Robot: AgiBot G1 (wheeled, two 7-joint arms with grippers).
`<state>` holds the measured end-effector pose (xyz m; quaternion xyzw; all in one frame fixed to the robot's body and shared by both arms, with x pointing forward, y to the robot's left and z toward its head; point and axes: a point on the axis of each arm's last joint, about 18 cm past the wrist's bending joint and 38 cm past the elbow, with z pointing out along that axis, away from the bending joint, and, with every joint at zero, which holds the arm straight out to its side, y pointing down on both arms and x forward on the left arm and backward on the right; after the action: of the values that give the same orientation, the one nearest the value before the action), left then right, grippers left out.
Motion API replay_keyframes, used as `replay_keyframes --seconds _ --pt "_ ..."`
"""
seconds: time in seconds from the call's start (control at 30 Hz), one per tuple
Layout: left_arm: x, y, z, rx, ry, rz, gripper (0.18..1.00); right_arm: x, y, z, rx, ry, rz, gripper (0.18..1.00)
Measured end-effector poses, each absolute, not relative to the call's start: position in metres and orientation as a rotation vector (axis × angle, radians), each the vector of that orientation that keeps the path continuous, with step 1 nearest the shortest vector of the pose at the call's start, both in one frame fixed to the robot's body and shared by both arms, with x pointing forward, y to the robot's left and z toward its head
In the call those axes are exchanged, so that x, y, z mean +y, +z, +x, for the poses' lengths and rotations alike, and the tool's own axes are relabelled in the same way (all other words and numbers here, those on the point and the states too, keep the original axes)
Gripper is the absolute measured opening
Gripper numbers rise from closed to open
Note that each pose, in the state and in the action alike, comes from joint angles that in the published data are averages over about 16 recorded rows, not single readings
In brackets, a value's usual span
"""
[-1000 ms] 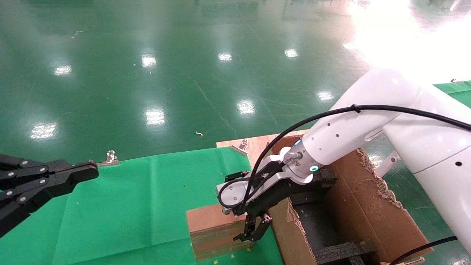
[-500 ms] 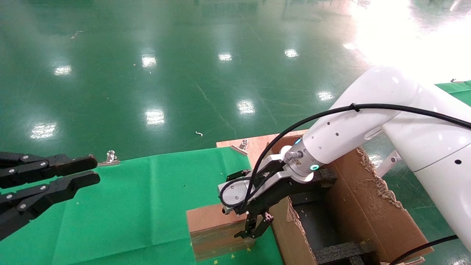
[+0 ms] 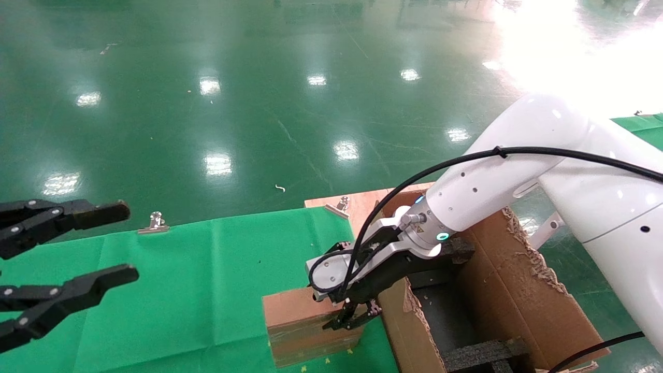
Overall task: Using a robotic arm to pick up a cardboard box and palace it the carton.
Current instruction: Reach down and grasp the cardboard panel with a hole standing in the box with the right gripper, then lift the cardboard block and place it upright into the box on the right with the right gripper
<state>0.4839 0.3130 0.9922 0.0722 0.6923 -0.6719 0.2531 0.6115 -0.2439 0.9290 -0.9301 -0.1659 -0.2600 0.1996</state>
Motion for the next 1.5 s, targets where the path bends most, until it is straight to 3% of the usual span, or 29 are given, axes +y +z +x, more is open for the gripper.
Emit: replay_keyframes --seconds 0.33,0.53,0.77,1.17,1.5 --pt "0.313 0.992 0.484 1.882 -1.826 0.196 0.747 -0.244 0.929 0.611 -0.462 -0.726 -2.599 0.515" --pt "0.313 0.992 0.484 1.882 -1.827 0.196 0.860 -0.245 0.939 0.612 -0.449 -0.746 -2.581 0.435" --pt "0.313 0.992 0.484 1.882 -1.827 0.196 0.948 -0.253 0.979 0.613 -0.423 -0.831 -2.534 0.406" --pt "0.313 0.992 0.484 1.882 -1.827 0.196 1.000 -0.283 1.083 0.601 -0.384 -1.045 -2.415 0.395" --pt "0.313 0.992 0.484 1.882 -1.827 0.196 1.001 -0.312 1.122 0.587 -0.339 -1.119 -2.353 0.390"
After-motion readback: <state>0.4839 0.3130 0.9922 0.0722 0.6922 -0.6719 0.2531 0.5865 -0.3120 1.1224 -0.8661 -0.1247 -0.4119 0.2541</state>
